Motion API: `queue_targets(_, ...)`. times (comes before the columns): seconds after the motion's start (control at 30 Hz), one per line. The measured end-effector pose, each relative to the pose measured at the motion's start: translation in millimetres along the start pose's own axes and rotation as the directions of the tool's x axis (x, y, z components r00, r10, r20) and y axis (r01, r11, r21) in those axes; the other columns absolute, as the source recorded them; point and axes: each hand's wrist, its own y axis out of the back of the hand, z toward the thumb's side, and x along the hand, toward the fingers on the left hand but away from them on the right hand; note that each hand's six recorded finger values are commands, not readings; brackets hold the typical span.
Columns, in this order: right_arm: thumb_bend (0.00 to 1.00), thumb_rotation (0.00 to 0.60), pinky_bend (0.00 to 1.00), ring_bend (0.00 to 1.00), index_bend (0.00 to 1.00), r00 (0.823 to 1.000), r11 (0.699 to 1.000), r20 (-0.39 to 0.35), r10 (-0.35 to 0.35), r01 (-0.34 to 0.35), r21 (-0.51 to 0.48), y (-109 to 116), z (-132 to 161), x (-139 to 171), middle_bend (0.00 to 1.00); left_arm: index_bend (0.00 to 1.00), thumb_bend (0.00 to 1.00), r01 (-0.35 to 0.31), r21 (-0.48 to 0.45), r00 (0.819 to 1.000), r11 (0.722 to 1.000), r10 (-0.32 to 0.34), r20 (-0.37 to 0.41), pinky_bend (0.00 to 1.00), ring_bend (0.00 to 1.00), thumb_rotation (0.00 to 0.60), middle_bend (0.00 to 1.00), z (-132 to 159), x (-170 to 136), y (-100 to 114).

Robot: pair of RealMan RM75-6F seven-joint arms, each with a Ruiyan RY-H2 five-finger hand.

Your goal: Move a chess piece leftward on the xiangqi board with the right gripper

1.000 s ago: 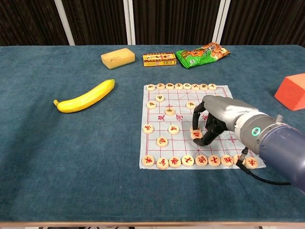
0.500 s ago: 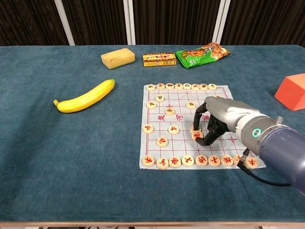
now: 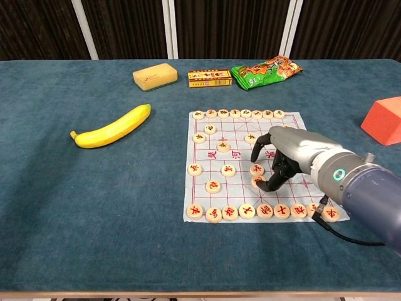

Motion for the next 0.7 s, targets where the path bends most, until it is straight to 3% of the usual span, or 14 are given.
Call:
queue_targets(0.27, 0.4, 0.6, 1.0, 1.0, 0.24, 1.0, 1.0, -0.013, -0.016, 0.016, -0.021, 7, 3, 3, 1.0, 0.0, 0.0, -0.001, -0.004, 1.0, 1.0, 0.001, 0.0, 0.0, 0.0, 0.6, 0.0, 0, -1, 0)
queue_targets(0.57, 0.4, 0.6, 0.82, 1.0, 0.15, 0.994, 0.995, -0.062, -0.09, 0.087, -0.047, 33, 11, 13, 1.0, 0.0, 0.0, -0.005, 0.003, 1.0, 1.0, 0.005, 0.003, 0.0, 0.0, 0.6, 0.0, 0, -1, 1)
queue_targets(0.63, 0.4, 0.6, 0.78, 0.96, 0.12, 0.989, 0.991, -0.079, -0.129, 0.125, -0.051, 46, 10, 17, 0.97, 0.0, 0.0, -0.007, 0.007, 1.0, 1.0, 0.007, 0.003, 0.0, 0.0, 0.6, 0.0, 0, -1, 1)
queue_targets(0.7, 0.41, 0.6, 0.74, 0.87, 0.08, 0.983, 0.986, -0.088, -0.164, 0.16, -0.051, 60, 5, 21, 0.87, 0.0, 0.0, -0.009, 0.01, 1.0, 1.0, 0.009, 0.004, 0.0, 0.0, 0.6, 0.0, -1, -1, 2)
